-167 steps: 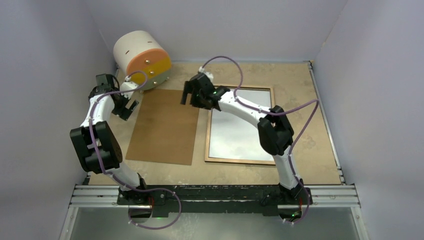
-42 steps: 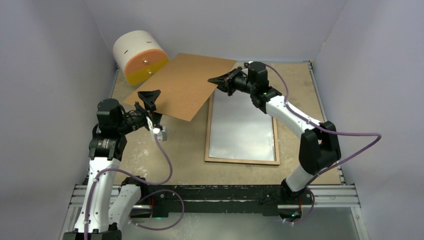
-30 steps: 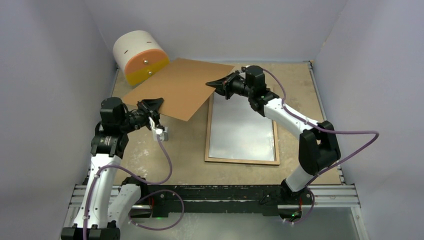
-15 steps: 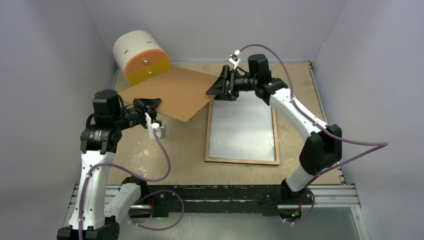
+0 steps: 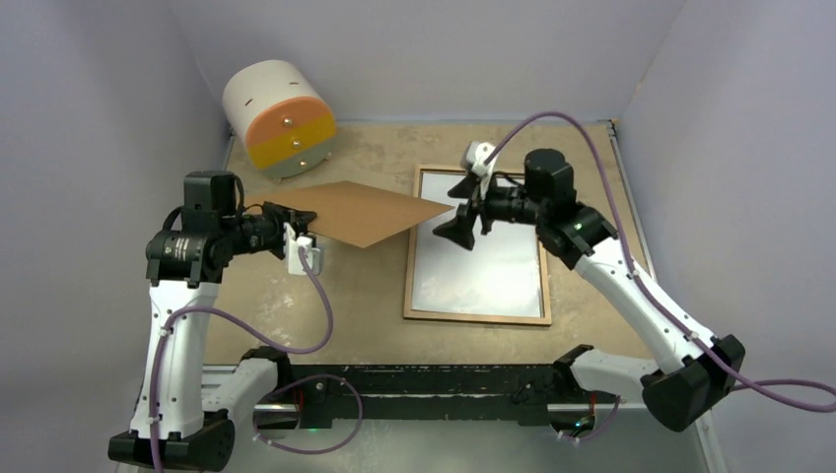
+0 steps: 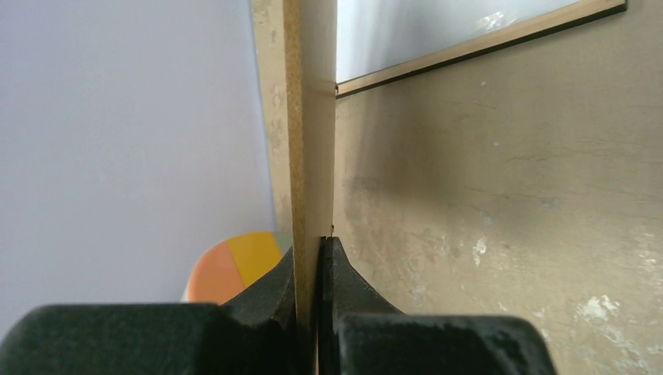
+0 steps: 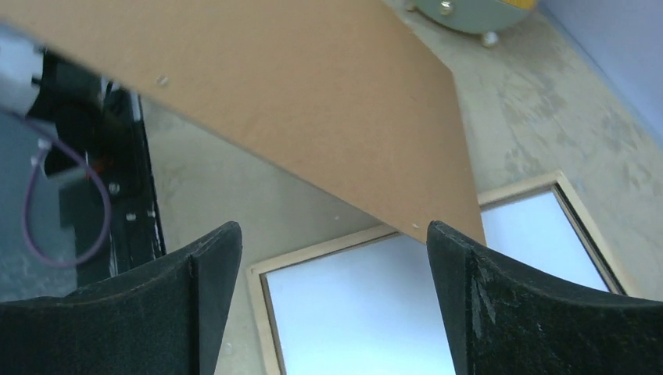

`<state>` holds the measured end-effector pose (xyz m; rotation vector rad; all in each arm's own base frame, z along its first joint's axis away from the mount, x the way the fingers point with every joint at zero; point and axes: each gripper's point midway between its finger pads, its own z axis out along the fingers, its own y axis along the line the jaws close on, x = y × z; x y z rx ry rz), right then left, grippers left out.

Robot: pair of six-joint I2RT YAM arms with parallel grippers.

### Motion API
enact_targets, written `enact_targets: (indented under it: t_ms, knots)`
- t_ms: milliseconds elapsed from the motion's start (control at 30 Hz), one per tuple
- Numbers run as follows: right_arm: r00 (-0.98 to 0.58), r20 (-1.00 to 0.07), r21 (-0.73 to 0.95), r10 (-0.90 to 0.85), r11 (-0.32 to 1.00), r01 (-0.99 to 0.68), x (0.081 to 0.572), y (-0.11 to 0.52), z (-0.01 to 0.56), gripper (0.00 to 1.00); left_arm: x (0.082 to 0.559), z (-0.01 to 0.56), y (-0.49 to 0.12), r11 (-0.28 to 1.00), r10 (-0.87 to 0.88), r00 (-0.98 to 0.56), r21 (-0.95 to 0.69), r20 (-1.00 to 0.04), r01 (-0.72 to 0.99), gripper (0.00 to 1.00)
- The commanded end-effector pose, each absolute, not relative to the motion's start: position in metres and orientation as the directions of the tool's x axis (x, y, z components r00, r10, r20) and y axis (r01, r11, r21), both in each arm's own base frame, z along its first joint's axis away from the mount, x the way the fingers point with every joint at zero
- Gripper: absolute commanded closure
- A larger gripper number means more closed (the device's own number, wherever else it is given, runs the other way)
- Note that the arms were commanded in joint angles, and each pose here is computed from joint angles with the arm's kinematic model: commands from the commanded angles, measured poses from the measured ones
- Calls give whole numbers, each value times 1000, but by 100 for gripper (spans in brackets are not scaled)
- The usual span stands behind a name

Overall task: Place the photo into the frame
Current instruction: Turn over the photo frame item at the center of the board.

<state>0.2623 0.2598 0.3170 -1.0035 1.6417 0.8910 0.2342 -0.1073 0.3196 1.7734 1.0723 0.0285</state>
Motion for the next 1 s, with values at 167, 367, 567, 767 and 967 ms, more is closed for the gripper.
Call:
enact_targets:
  t_ms: [167,367,567,767,967]
  knots:
    - [220,-946,-259,-238,146,-955,235,309,307,11,227,360,-123,-110,582,689,798,-432,593,100]
    - [302,-930,-343,-207,200,-918,247,323,316,14,225,365,-124,-123,573,703,804,-421,582,100]
    - [334,-910,-382,-246,187,-905,250,347,300,21,227,370,-126,-108,565,704,808,-430,580,100]
    - [361,-906,-405,-219,209,-890,258,359,301,51,234,375,-127,-83,560,700,811,-443,580,100]
    - [280,-947,-313,-157,256,-914,267,372,311,100,251,407,-133,79,527,669,815,-523,575,94]
